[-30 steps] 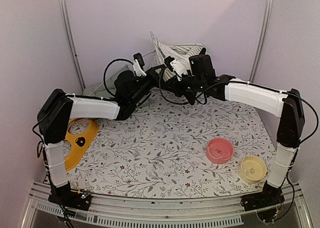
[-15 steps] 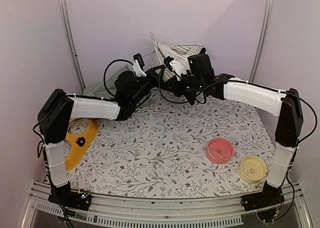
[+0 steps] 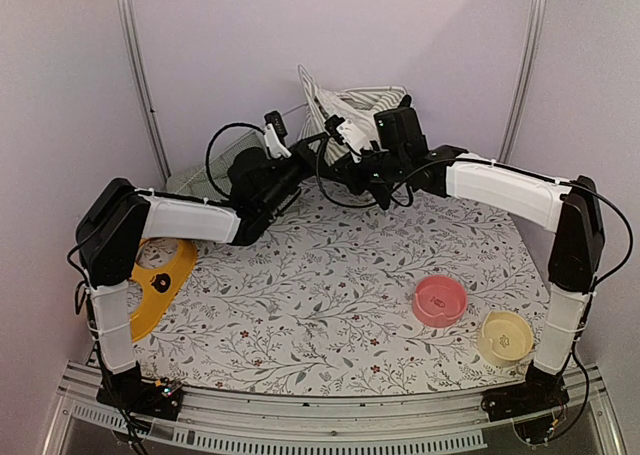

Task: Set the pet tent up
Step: Insert the tent pole into the pole socket of the pet tent.

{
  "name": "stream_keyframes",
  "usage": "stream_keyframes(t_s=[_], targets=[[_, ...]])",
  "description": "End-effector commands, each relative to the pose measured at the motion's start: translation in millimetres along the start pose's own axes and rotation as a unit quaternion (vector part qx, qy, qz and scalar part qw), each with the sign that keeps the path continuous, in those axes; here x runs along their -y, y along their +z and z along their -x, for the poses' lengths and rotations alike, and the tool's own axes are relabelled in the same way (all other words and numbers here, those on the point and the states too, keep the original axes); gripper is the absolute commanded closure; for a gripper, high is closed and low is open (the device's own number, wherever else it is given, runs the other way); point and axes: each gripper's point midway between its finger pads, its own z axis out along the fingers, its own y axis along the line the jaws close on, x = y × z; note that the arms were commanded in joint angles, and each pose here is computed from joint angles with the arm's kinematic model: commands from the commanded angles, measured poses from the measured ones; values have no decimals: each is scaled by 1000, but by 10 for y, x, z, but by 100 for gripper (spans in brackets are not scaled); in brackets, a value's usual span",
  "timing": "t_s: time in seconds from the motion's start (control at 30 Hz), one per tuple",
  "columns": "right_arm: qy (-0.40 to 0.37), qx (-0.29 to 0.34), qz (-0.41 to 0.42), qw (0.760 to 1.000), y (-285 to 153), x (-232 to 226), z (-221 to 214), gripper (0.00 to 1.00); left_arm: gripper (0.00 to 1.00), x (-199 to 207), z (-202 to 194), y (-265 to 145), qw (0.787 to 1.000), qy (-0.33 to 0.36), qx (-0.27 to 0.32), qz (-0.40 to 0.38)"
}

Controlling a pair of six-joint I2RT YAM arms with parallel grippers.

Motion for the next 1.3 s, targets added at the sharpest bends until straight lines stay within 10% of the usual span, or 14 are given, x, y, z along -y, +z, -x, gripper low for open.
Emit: stream_keyframes(t_s=[0.0,1.27], targets=[[-20,72,-33,997,-31,233,486,92,100,408,-623,-131,994,-10,-88,-67],[-40,60,-53,996,-83,369,517,83,100,213,-624,-162,996,25,-76,-30]])
